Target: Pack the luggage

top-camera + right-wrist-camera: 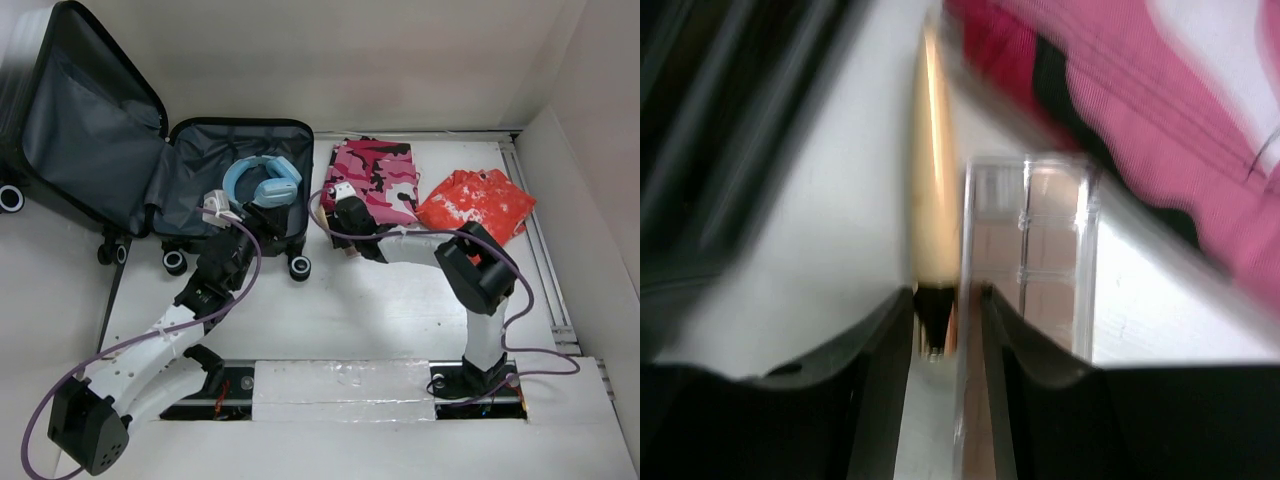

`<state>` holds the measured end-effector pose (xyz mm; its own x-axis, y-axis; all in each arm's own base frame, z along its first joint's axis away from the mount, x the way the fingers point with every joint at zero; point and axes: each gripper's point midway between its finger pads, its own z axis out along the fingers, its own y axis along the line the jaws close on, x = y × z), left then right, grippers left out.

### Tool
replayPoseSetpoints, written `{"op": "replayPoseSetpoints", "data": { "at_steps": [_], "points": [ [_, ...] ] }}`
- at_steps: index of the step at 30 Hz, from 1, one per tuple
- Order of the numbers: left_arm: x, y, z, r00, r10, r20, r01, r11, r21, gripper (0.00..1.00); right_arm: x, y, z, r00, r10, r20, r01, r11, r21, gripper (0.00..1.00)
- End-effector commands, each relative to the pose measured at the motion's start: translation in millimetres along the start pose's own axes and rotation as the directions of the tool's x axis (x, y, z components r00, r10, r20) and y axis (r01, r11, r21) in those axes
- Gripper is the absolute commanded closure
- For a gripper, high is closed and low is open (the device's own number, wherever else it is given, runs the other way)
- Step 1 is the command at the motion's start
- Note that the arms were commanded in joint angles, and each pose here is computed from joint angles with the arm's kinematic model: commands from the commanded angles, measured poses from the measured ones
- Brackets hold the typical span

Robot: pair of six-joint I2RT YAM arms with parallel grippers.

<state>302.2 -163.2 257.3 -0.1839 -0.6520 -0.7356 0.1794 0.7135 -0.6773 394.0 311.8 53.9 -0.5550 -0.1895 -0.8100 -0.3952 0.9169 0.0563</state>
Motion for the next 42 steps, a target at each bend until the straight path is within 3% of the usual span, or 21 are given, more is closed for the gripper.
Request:
{"op": "replayPoseSetpoints", "data": {
  "at_steps": [1,10,14,17,23,33,38,40,41,42],
  "points": [
    [-7,-8,1,1.000,0.002,0.027,-0.002,1.000,0.029,0.36,-8,11,8,1.000,-0.004,0.008,0.004,0.999,-0.039,0.61],
    [0,-3,4,1.000,0.008,0.014,-0.008,1.000,0.017,0.36,12,19,16,0.999,-0.006,-0.034,0.005,0.999,-0.044,0.70],
    [0,-3,4,1.000,0.008,0.014,-0.008,1.000,0.017,0.36,13,25,14,1.000,-0.010,-0.029,0.009,0.999,-0.033,0.55],
    [-3,-5,2,1.000,0.004,0.022,-0.005,1.000,0.024,0.36,11,24,17,1.000,-0.009,-0.023,0.009,1.000,-0.023,0.55],
    [-8,-6,-1,0.999,0.000,0.037,-0.001,1.000,0.025,0.36,5,17,8,1.000,0.028,0.000,-0.028,1.000,0.014,0.87],
    [-18,-5,0,0.998,-0.007,0.059,0.008,1.000,-0.008,0.36,-61,0,-88,0.980,0.031,0.198,-0.039,0.998,0.038,0.89],
    [-31,-8,-1,0.995,-0.037,0.091,0.040,0.999,-0.029,0.36,-115,44,-104,0.963,0.023,0.269,0.017,0.989,-0.145,0.88],
    [-45,-9,-9,0.988,-0.064,0.140,0.069,0.997,-0.033,0.36,-120,74,-94,0.968,0.016,0.250,0.049,0.966,-0.253,0.88],
    [-49,-9,-12,0.985,-0.078,0.152,0.085,0.996,-0.038,0.36,-150,90,-98,0.955,0.035,0.294,0.059,0.951,-0.304,0.88],
    [-55,-10,-15,0.982,-0.086,0.171,0.092,0.995,-0.032,0.36,-143,102,-79,0.964,0.023,0.263,0.070,0.939,-0.338,0.88]
  ]
}}
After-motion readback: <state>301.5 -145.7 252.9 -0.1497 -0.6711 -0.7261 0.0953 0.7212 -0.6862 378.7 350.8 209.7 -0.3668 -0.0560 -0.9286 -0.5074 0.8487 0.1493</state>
